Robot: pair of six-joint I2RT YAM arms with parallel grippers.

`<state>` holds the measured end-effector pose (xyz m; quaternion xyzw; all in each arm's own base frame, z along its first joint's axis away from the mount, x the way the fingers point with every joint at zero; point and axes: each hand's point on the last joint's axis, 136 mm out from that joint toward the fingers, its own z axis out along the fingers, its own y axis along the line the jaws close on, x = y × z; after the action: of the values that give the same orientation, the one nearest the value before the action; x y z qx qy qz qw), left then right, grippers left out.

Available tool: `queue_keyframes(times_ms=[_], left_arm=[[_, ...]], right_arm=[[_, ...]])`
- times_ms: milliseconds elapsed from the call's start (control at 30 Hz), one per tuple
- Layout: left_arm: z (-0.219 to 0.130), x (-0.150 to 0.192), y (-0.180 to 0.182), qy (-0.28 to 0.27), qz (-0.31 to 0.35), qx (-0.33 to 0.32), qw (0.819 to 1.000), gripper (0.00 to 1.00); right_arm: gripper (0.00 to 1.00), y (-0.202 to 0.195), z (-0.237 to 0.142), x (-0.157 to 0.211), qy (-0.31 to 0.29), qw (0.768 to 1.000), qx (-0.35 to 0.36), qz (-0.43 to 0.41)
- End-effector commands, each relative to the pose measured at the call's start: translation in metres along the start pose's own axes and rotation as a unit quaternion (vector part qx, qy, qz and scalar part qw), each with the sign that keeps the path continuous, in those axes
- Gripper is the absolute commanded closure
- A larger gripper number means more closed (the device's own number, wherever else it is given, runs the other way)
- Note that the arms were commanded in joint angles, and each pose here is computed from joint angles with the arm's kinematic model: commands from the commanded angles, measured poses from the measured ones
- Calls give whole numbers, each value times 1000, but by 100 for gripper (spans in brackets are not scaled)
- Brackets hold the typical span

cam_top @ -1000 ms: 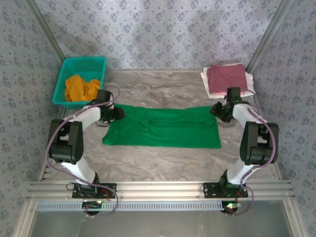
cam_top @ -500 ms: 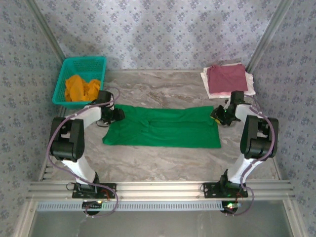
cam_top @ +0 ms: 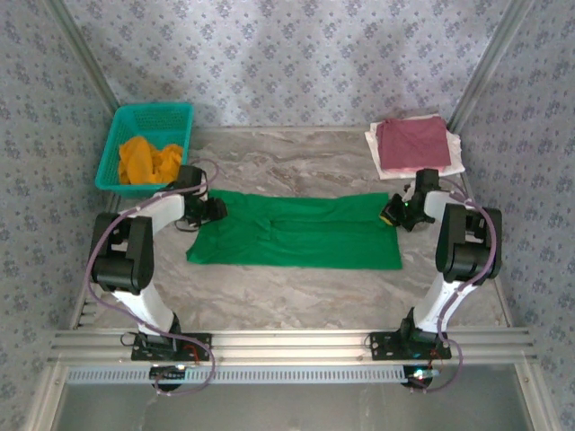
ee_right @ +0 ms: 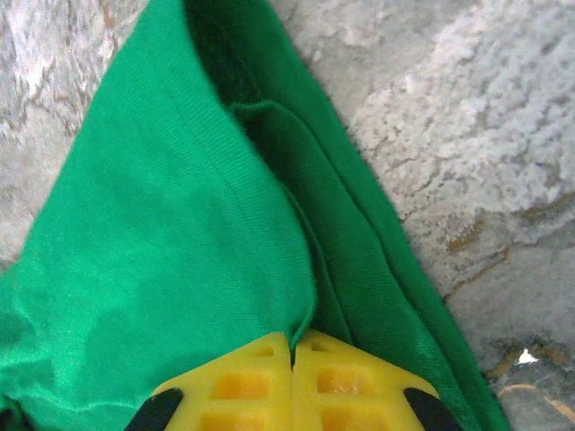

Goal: Fold and stack the t-shirts

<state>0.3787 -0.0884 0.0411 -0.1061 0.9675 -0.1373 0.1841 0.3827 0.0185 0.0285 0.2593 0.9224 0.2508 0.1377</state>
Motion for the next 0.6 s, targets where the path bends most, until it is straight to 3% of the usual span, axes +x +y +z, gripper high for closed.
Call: queue_keyframes(times_ms=[0,233,567], left_arm=[[1,7,9,10,-9,-14,1000,47],[3,8,13,10,-12,-22,1000,47],[2,11,20,12,-13,-36,999,47]], right_arm=[[100,7,-14,-2,-12,1000,-8,0],[100,14,-52,-13,-55,998,19,-22],[100,-6,-56,-2,-45,997,61,-13]])
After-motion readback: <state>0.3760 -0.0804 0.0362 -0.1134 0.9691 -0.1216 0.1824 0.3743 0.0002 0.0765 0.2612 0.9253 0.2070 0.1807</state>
